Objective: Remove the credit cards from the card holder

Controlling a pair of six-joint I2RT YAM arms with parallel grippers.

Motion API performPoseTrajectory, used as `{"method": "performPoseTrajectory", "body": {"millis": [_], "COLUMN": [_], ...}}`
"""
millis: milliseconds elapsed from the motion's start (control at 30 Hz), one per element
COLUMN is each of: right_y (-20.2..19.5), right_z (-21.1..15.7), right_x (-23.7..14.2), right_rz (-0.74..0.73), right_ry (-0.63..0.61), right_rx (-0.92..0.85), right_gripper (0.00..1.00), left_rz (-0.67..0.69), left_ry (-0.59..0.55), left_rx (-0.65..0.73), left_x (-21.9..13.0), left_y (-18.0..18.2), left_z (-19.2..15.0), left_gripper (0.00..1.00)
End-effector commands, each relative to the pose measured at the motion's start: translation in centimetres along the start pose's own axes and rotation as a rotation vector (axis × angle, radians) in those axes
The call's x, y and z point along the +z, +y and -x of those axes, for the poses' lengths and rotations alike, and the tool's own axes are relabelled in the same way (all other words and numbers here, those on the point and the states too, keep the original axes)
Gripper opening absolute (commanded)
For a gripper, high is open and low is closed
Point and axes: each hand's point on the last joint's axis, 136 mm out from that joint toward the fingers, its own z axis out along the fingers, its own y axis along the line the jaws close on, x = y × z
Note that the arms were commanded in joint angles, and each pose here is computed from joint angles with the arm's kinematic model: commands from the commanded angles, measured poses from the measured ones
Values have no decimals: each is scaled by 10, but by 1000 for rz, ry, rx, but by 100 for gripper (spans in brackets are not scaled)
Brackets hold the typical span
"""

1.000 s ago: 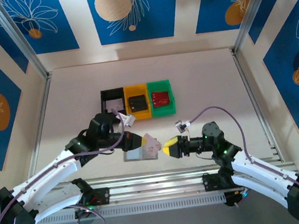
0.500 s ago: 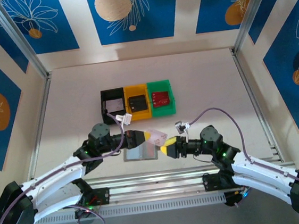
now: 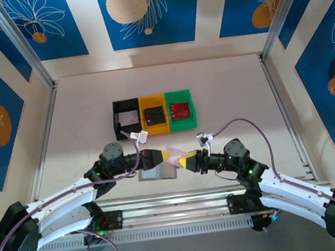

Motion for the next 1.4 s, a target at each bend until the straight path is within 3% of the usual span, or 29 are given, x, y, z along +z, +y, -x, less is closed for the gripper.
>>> {"method": "performPoseTrajectory", "body": {"millis": [0,100,133,367,500,600,733,900,1367], "right_y": [14,18,18,20,25,37,49,60,48], "right_z": [17,16,15,3,-6,-11,-18,-22,-13], "right_x": [1,1,2,-2,-9,-15,-18,-19,-11], "right_rz": [30,47,51,63,116,197,266,332,297], "right_ry": [-49,-40,-33,49,133,189,270,354,364], "right_rx": [-38,-46,-49,-36,-8,-12,-7,18,61], "right_gripper": [22,9,2,0,0,0,0,0,0], "left_rz": [-32,-27,-24,34,31,53,-37,-44,-119], "left_ry": [-11,-12,-10,72,181,250,328,384,451], "left_rx": [14,18,23,124,162,162,89,52,61], "left_x": [0,0,0,-11,-25,-31,-19,-13,-10], "left_y": [-8,-7,-7,-12,-22,-20,-25,-20,-36], "left_z": [1,1,0,0,1,-1,-8,-17,-35], "left_gripper": [0,0,5,58,74,75,67,64,48]}}
